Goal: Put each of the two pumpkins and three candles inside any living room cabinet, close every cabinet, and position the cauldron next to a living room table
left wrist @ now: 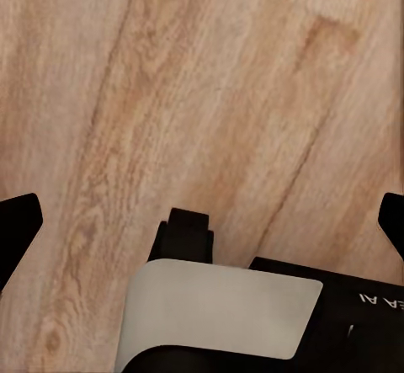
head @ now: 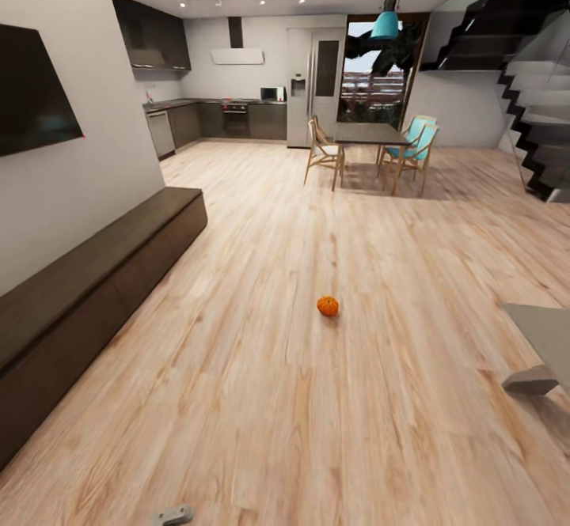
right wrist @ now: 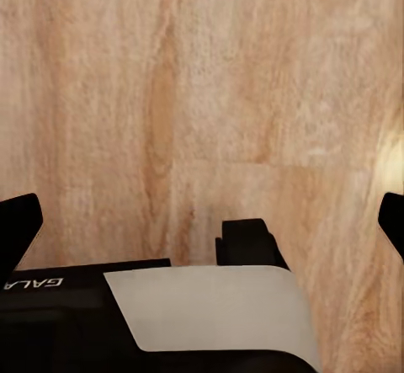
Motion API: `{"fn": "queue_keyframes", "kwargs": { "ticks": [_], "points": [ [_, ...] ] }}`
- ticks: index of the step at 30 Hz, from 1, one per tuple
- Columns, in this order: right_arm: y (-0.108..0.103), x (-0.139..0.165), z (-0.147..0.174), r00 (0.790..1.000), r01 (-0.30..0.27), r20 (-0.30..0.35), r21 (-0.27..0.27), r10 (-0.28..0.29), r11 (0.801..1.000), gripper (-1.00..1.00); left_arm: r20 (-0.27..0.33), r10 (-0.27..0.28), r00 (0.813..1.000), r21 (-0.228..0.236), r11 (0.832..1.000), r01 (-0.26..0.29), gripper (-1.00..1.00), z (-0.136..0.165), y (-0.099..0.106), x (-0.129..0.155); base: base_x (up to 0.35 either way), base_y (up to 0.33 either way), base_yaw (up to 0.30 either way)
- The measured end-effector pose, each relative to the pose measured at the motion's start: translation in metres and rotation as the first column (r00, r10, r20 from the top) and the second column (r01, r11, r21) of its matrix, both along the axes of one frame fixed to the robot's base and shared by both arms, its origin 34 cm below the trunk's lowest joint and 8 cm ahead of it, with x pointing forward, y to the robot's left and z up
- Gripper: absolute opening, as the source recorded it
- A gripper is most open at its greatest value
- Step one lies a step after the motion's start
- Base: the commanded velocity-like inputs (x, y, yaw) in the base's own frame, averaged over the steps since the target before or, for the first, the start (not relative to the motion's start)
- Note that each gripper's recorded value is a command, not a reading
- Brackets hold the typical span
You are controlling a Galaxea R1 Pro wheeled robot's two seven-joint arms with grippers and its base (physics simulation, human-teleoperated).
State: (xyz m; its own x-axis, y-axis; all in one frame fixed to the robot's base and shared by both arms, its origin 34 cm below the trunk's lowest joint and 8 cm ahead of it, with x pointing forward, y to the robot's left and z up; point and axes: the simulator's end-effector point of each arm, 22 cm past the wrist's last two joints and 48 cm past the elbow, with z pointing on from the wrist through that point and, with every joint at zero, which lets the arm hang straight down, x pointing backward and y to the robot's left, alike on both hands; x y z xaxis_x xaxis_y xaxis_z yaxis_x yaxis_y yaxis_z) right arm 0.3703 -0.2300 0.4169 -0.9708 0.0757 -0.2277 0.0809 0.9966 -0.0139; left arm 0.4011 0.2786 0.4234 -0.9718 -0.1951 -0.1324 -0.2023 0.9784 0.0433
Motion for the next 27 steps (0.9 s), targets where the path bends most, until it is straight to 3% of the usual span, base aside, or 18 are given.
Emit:
{"fn": "queue_keyframes", "kwargs": {
  "ticks": [27],
  "points": [
    [-0.0006, -0.0010, -0.0001, 1.000, 0.001, -0.003, -0.004, -0.001, 1.000, 1.00, -0.006, 0.000, 1.000, -0.002, 1.000, 0.000, 1.00, -0.0010, -0.0014, -0.0045, 0.326, 0.000, 0.276]
  ]
}}
